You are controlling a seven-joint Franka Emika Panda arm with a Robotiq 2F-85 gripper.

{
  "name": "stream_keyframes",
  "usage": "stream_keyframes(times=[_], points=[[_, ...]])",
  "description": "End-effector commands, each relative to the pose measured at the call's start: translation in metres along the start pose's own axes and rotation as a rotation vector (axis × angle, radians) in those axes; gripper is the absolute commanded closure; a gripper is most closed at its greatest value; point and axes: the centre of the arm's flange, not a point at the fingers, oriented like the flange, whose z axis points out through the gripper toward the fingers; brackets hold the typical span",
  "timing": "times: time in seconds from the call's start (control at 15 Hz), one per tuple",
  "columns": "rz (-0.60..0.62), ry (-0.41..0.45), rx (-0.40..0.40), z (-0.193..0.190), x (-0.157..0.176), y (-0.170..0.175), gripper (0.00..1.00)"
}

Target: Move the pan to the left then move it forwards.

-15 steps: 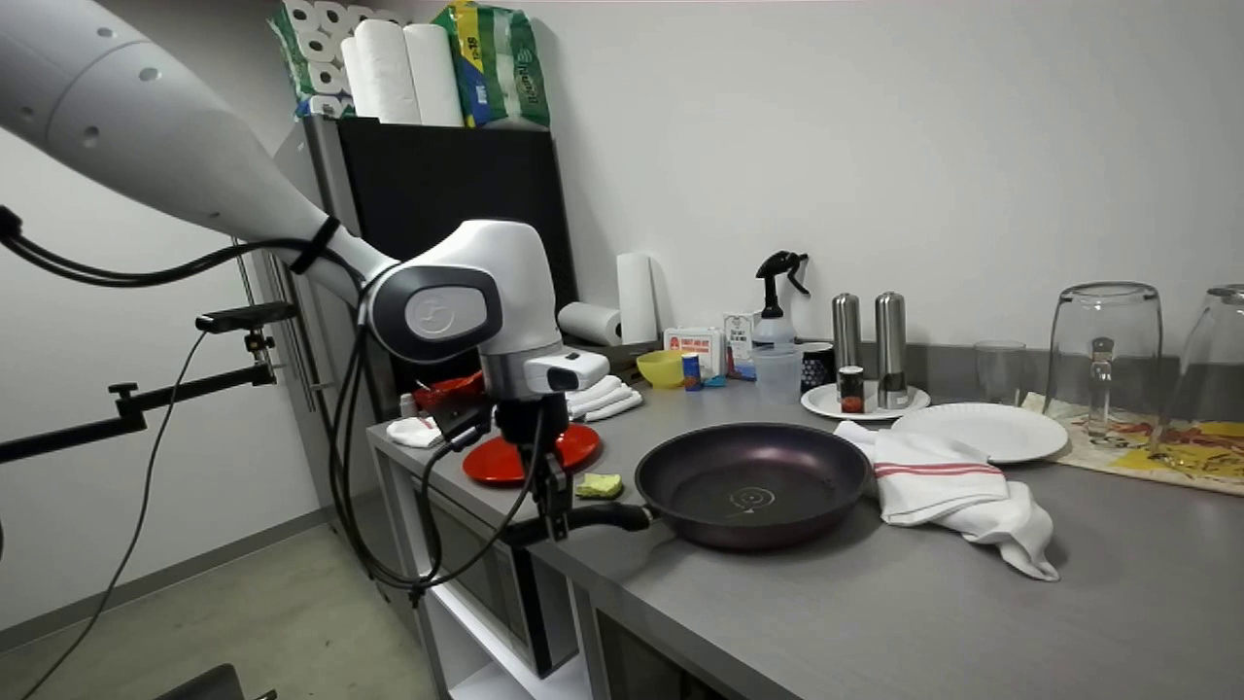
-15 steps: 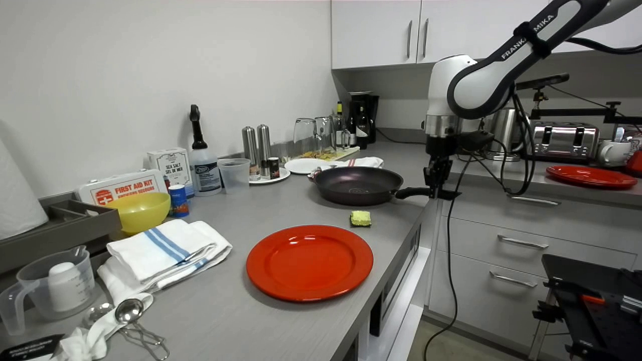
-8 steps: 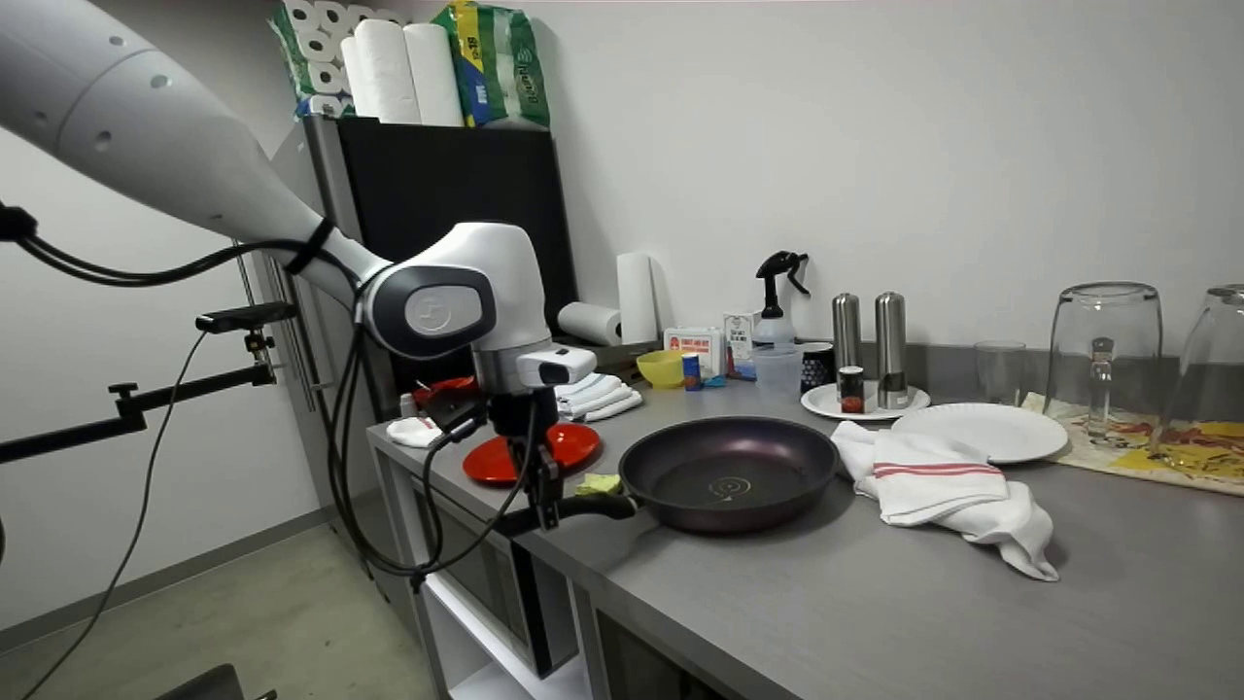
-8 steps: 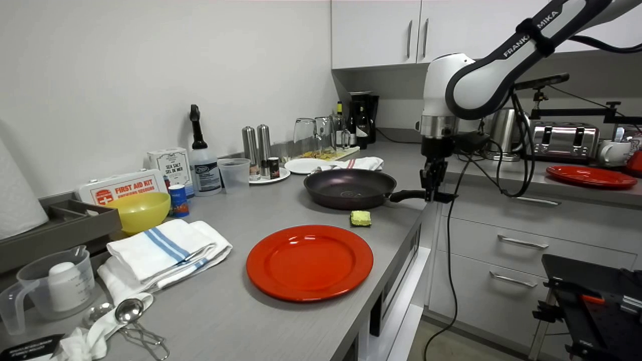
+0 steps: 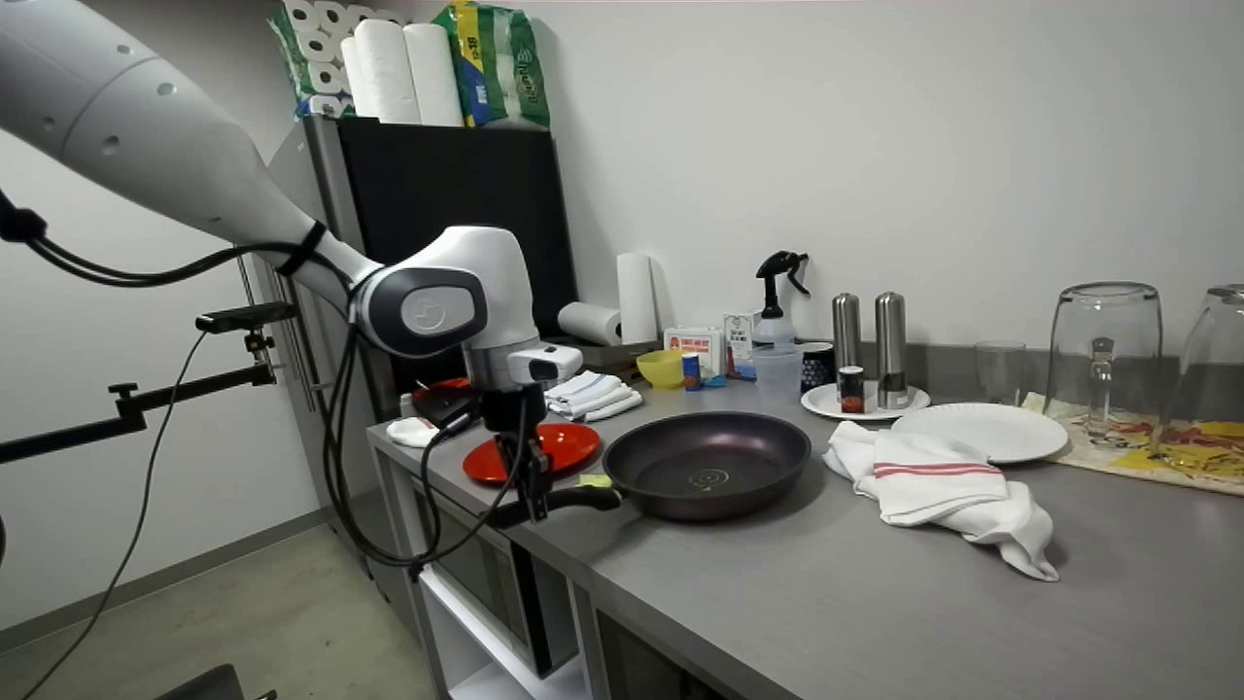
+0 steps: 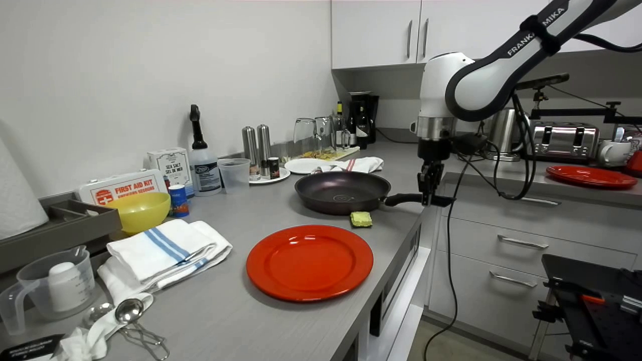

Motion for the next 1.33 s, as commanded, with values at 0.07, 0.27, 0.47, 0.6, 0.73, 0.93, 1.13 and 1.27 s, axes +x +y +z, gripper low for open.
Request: stream_keyframes(times=[0.07,0.27,0.47,0.6,0.73,0.93,1.13,1.27], points=[[-0.056,0.03,0.026,-0.015,-0.014,-0.032,0.92],[-0.085,0.029,0.036,-0.017,-0.021,-0.05,0.92],[-0.106,0.03,0.04,-0.018,-0.025,-0.062,0.92],[-0.113,0.031,0.04,-0.018,-0.027,-0.066,0.92],[-0.112,0.032,0.04,-0.019,-0.027,-0.066,0.92],[-0.1,0.038,0.041,-0.019,-0.024,-0.064,0.92],[-0.08,0.047,0.048,-0.019,-0.02,-0.063,0.93],[-0.068,0.056,0.052,-0.019,-0.018,-0.063,0.93]])
